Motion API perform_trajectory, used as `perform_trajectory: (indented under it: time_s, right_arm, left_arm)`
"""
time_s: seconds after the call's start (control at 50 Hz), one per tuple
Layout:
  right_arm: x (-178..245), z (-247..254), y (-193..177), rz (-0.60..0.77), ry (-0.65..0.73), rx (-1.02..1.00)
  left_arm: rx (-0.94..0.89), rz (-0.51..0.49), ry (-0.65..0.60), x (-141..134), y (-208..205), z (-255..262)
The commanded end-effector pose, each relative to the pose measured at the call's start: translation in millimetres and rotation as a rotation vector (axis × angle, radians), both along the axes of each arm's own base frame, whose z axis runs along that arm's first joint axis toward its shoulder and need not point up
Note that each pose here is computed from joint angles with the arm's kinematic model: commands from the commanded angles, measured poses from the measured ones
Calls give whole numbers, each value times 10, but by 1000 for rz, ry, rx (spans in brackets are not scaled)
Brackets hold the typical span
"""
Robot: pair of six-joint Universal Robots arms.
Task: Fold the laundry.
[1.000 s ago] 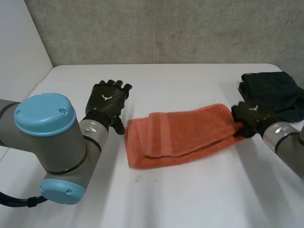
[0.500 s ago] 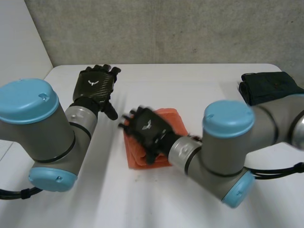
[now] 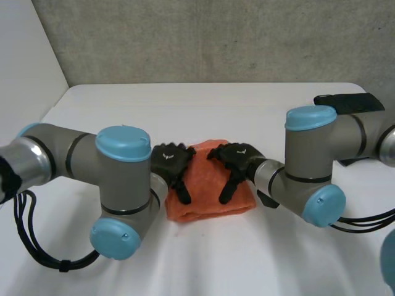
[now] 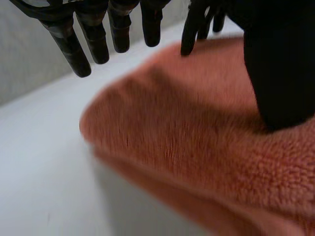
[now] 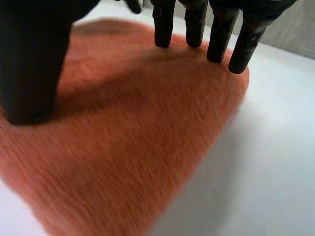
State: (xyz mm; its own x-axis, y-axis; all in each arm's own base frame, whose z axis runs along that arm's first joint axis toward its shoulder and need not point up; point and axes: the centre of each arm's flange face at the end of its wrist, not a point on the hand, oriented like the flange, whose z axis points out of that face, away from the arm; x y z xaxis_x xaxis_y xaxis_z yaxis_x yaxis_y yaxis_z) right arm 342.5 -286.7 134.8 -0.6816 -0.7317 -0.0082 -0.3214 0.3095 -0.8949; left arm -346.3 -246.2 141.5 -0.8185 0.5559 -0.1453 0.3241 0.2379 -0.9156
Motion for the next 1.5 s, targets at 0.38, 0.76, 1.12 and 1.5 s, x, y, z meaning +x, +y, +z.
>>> perform_trajectory:
  time_s: [0.38,0.76,1.12,1.5]
  right_arm:
    - [-254,757,286,-63,-2,-366]
    - [-105,-89,752,63,85,-321]
    - [33,-311,547,70,98,-373]
    - [97,-346,432,54,112,-407]
  left_arm:
    - [-233,-86,186,188,68,1433]
    - [-170,-159,261,428,198,1818]
    - [-144,-149,269,430,178,1760]
    - [-123,-138,295,437,170,1749]
